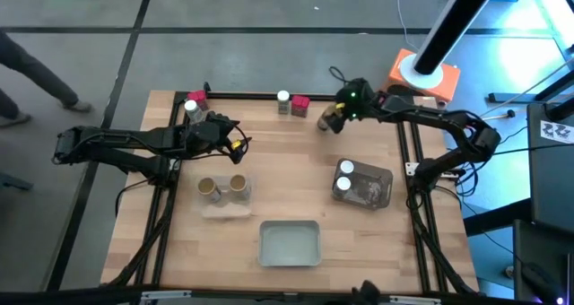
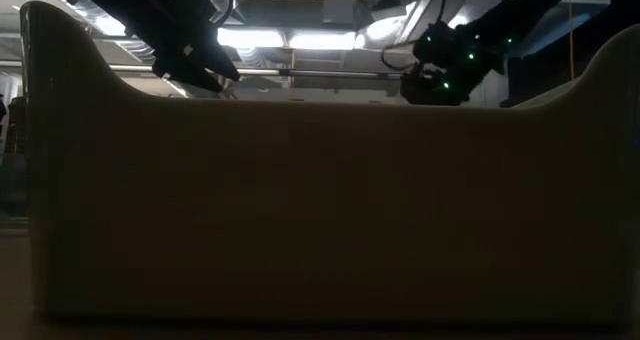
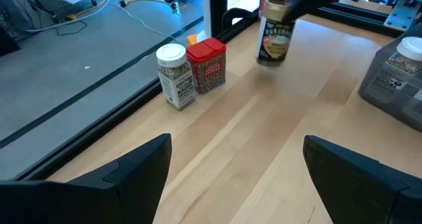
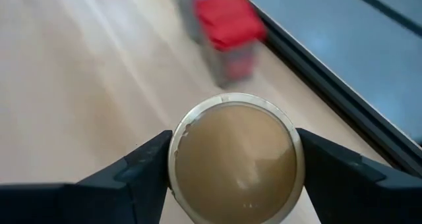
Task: Sort spices by type
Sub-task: Put the gold seasoning bottle into the transparent bin
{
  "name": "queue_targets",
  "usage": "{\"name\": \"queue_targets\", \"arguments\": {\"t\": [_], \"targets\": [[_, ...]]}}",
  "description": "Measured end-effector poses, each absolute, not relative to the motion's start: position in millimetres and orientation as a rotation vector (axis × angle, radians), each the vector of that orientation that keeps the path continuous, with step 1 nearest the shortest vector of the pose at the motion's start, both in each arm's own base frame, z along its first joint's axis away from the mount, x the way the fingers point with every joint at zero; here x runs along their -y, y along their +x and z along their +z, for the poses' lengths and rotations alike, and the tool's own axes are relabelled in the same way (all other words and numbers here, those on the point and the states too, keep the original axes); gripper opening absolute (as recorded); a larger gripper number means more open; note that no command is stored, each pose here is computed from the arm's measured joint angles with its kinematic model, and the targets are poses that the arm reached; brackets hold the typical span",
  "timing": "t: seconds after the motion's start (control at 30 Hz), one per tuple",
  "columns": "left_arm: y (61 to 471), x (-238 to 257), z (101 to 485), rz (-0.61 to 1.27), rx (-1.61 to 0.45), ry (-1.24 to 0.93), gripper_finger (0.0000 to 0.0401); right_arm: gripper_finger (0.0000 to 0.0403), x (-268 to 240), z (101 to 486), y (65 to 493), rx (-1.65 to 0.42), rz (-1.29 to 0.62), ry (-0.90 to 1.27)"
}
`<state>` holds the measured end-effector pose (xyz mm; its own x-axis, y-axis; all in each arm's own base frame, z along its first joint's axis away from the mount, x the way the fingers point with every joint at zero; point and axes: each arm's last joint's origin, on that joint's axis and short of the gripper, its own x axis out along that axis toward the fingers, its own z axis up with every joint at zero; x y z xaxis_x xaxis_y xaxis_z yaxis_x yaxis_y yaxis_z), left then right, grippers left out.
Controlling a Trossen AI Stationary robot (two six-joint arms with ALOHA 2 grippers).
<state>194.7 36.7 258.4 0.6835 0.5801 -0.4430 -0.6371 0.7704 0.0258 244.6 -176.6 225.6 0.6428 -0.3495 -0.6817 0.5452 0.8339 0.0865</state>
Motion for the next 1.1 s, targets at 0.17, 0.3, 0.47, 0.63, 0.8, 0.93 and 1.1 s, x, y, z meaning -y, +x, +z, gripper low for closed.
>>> {"name": "queue_targets", "arguments": {"t": [0.17,0.3,0.47,0.63,0.8,0.93,1.1], "targets": [[195,-37,258,0.684,-0.45,-0.133,0.0327,0.0286,153,231,266,-0.648,-0.405,0.23],[195,-37,258,0.684,-0.45,-0.134,0.0327,0.0285,131,236,281,-0.592,-0.291,0.19],[195,-35,258,0.679,-0.448,-0.14,0.0327,0.0286,107,243,296,-0.515,-0.203,0.137],[193,-32,260,0.664,-0.433,-0.155,0.0327,0.0287,84,249,306,-0.452,-0.127,0.101],[180,-28,267,0.656,-0.423,-0.177,0.0327,0.0287,59,257,315,-0.374,-0.046,0.069],[163,-26,270,0.667,-0.436,-0.206,0.0327,0.0288,41,264,321,-0.303,0.012,0.066],[150,-26,272,0.674,-0.442,-0.224,0.0327,0.0288,19,278,328,-0.251,0.067,0.047]]}}
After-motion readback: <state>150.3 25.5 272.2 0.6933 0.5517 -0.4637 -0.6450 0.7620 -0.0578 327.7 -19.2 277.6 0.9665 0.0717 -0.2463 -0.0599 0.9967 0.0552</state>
